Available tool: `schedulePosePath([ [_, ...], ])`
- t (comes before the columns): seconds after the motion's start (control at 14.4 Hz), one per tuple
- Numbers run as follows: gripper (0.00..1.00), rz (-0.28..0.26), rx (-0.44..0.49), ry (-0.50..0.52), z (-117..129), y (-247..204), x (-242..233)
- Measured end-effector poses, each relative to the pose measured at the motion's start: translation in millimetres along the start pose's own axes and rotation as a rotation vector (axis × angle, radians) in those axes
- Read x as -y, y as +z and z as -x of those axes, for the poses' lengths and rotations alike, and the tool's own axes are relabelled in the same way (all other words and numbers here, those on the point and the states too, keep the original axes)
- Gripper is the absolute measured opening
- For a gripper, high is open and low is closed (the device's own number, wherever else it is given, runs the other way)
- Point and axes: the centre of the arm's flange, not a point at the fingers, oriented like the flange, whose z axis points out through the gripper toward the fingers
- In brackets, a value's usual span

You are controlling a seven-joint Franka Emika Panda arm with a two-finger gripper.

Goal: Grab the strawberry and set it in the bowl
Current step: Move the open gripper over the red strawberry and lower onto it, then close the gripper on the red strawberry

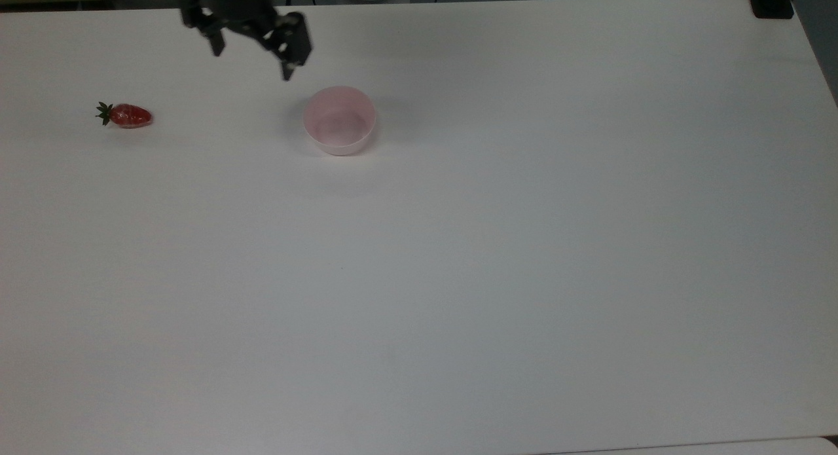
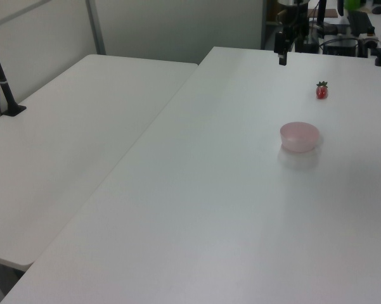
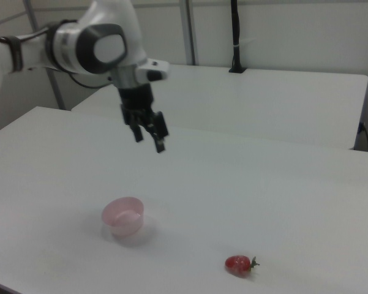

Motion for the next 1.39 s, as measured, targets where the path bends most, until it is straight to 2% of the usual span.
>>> schedulePosePath([
  [0.28, 1.0, 0.037, -0.008, 0.165, -29, 41, -81],
  [0.49, 1.0, 0.03, -0.033, 0.381, -31, 64, -144],
  [0.69, 1.0, 0.007, -0.046, 0.534, -23, 87, -182],
  [0.97, 1.0, -0.009, -0.143, 0.605, -13, 134, -214],
  [1.39, 0.98, 0.031, -0.152, 0.65, 5, 209, -233],
])
